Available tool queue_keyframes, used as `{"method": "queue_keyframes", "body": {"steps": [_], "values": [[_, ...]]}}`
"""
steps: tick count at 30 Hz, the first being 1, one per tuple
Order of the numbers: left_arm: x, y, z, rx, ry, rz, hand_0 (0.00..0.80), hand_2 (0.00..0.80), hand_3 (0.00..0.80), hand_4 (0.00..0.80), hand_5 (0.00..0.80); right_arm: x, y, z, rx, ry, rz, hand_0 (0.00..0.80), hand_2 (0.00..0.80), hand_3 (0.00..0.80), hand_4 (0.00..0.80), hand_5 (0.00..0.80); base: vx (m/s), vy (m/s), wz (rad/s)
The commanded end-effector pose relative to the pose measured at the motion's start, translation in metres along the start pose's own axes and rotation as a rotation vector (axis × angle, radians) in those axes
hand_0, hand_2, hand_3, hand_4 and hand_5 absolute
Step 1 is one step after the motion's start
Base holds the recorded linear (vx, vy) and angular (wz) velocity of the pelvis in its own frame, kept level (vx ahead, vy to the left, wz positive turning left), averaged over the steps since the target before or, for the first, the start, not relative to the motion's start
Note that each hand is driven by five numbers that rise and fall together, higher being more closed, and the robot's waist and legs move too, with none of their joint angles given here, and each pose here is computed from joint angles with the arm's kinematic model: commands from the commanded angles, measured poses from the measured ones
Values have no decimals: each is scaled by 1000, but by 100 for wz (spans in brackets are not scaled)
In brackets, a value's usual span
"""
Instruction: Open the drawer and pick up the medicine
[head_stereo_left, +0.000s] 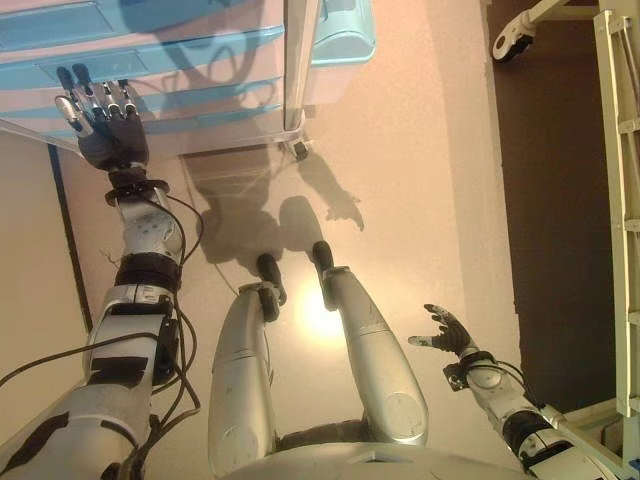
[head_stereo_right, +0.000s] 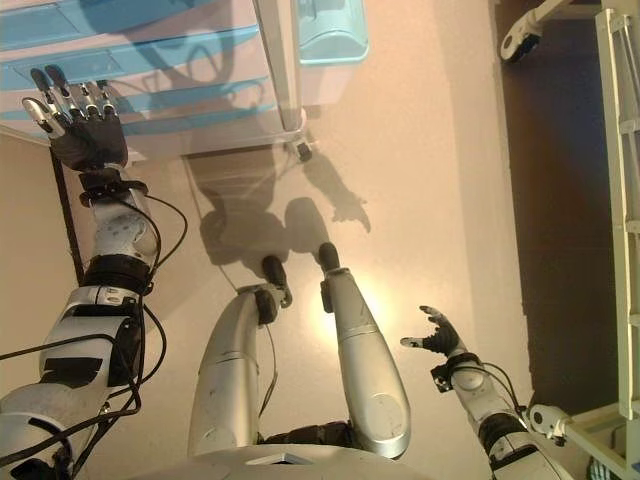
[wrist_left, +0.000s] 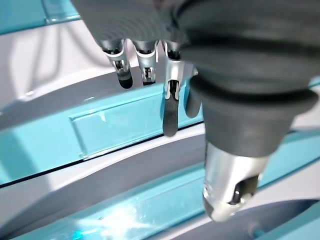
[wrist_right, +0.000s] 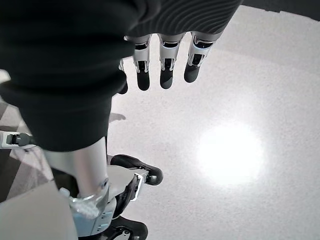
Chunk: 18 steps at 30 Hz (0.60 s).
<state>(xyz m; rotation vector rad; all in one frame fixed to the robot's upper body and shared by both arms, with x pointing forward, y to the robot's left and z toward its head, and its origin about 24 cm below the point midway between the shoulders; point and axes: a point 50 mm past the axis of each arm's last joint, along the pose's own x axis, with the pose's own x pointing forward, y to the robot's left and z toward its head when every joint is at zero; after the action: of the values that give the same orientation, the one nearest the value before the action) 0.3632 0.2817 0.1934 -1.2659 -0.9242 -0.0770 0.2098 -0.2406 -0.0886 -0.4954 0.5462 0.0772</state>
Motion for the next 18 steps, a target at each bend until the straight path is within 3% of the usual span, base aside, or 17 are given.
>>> {"method": "queue_keyframes", "body": {"steps": [1,7,8,9,10,18], "values": [[54,-117,-9,-33,8,-573,0,0,0,0,0,-19,-2,-28,-2,57,-9,0,0,0,0,0,0,0,0],[43,-152,-33,-54,118,-765,0,0,0,0,0,-18,-7,-25,-25,46,-2,0,0,0,0,0,-30,-3,0],[40,-153,-36,-60,140,-786,132,132,132,132,132,-18,-6,-24,-28,42,-2,0,0,0,0,0,-94,-15,3],[38,-153,-37,-64,151,-804,430,430,430,430,430,-18,-6,-24,-29,41,-3,0,0,0,0,0,3,1,5],[35,-154,-39,-84,169,-854,800,800,800,800,800,-18,-6,-22,-30,34,-4,0,0,0,0,0,3,-10,8],[21,-155,-46,-271,275,-1029,800,800,800,800,800,-13,-2,-15,-60,8,15,0,0,0,0,0,-2,-42,4]]}}
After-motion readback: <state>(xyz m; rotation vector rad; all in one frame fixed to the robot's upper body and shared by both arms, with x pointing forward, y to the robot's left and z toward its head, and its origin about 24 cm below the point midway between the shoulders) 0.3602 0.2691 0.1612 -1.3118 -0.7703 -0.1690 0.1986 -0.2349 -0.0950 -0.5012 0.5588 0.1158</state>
